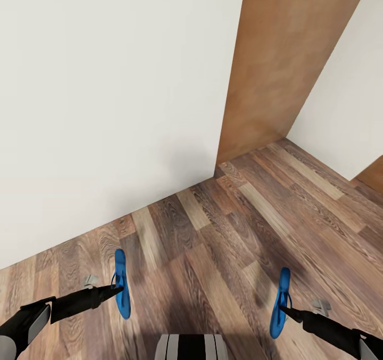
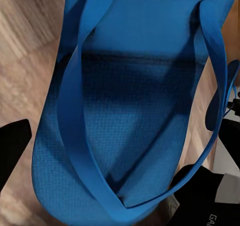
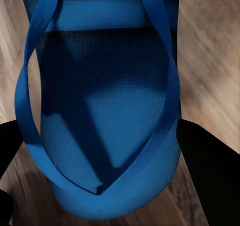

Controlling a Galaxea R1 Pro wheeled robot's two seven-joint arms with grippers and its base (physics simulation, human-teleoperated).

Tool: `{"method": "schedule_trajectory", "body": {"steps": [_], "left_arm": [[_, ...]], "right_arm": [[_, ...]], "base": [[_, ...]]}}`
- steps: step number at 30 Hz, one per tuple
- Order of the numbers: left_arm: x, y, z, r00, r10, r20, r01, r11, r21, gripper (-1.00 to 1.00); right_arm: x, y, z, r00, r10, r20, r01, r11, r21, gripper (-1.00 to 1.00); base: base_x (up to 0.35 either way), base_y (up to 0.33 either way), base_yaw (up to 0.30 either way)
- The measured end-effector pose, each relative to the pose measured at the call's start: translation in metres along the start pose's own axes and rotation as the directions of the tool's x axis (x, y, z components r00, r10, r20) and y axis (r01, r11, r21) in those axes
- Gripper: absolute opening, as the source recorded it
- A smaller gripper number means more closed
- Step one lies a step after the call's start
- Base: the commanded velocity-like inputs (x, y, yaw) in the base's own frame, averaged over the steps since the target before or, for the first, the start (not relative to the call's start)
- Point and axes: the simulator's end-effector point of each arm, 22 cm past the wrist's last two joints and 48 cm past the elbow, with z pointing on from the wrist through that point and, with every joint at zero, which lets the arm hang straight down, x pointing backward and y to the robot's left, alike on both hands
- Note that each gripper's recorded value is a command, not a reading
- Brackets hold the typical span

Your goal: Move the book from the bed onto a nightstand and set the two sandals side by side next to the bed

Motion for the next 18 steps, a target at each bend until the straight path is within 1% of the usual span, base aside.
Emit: {"method": "schedule_trajectory", "body": {"steps": [8, 18], "left_arm": [[-0.012, -0.010, -0.004, 0.999, 0.025, 0.019, -0.026, 1.000, 0.008, -1.00], [-0.027, -0.024, -0.010, 0.997, 0.057, 0.044, -0.058, 0.998, 0.016, -1.00]], "right_arm": [[-0.012, 0.009, -0.005, 1.000, -0.018, 0.025, 0.018, 1.000, -0.010, -1.00], [-0.027, 0.020, -0.011, 0.998, -0.040, 0.056, 0.041, 0.999, -0.023, -1.00]], "base": [[0.000, 0.000, 0.069], [0.000, 0.000, 0.008]]}}
